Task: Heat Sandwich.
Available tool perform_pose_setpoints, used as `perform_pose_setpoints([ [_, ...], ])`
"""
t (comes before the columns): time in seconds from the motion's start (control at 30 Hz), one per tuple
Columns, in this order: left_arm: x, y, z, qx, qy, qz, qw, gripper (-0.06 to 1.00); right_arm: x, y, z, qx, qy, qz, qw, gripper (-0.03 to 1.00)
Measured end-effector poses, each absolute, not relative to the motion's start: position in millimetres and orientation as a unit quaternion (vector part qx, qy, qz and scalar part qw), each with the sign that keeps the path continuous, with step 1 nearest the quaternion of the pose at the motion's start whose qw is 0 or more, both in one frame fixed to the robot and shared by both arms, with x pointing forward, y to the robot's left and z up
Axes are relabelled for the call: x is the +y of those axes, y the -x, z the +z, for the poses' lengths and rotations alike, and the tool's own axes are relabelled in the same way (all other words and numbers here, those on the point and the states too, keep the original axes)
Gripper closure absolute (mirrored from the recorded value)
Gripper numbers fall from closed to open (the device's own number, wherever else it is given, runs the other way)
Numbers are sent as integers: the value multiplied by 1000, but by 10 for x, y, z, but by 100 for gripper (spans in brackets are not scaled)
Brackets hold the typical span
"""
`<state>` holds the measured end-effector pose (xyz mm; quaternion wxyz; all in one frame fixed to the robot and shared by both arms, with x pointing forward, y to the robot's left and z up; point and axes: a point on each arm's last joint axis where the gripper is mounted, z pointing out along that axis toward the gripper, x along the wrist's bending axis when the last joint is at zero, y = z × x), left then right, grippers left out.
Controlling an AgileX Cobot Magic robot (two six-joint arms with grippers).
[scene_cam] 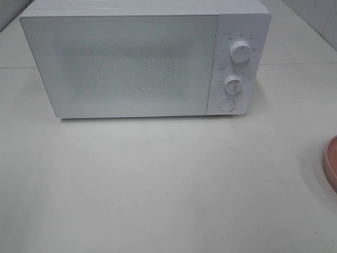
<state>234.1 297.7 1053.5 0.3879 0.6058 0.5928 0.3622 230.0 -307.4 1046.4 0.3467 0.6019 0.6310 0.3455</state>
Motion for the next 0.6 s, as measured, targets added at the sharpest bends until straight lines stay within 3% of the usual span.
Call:
perform_pose_setpoints([
  [0.6, 2977, -2341, 10535, 593, -606, 362, 388, -3, -3074, -2300, 10464, 631, -602, 345, 347, 20],
])
